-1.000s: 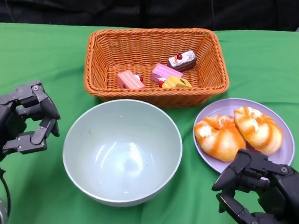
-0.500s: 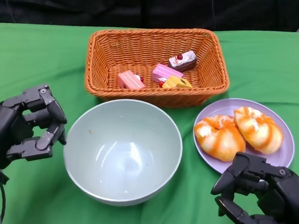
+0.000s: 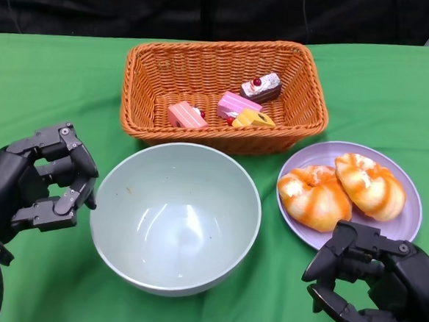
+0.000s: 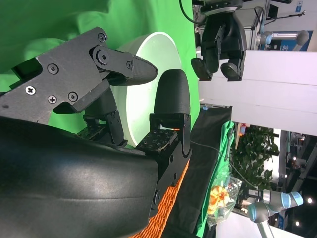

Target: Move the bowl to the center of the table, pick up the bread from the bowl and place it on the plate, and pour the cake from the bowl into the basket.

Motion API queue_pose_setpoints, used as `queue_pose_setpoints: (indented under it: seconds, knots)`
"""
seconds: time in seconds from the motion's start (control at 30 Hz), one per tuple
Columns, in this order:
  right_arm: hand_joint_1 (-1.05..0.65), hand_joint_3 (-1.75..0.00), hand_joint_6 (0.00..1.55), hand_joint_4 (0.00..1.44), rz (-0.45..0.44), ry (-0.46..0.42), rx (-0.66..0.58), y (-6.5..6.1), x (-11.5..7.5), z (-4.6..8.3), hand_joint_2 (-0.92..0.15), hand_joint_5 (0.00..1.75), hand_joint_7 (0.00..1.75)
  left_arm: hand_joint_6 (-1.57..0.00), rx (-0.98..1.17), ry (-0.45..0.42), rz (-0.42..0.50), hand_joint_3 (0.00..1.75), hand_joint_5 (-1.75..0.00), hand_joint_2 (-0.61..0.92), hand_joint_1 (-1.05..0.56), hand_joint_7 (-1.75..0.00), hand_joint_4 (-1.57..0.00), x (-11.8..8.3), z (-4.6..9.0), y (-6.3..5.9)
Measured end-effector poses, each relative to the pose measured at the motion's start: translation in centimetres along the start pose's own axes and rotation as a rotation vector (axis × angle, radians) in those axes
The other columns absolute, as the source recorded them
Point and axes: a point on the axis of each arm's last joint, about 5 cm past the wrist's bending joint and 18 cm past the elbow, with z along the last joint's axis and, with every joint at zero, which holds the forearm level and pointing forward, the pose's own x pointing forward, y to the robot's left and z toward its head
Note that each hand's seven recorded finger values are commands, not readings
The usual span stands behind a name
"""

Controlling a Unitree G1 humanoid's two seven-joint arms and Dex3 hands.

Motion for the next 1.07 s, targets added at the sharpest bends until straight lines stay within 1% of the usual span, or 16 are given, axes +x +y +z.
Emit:
queue_pose_setpoints:
  seconds: [0.17, 0.5, 1.07]
  knots:
    - [-0.17, -0.72, 0.68, 0.7, 0.002, 0.003, 0.004, -0.02, 0.01, -0.09, -0.64, 1.6, 1.26, -0.7, -0.003, 0.001, 0.002, 1.03, -1.75, 0.65, -0.07, -1.44, -0.77, 0.1, -0.04, -0.17]
    - [-0.17, -0.72, 0.67, 0.69, 0.008, 0.001, 0.004, 0.03, 0.03, -0.1, -0.64, 1.61, 1.26, -0.7, 0.007, 0.007, 0.001, 1.04, -1.75, 0.65, -0.07, -1.43, -0.76, 0.0, 0.07, 0.1]
    - [-0.15, -0.73, 0.67, 0.7, 0.008, 0.006, -0.005, 0.11, 0.09, -0.12, -0.64, 1.61, 1.27, -0.7, 0.007, -0.001, -0.003, 1.04, -1.75, 0.64, -0.08, -1.46, -0.77, -0.03, -0.09, -0.04]
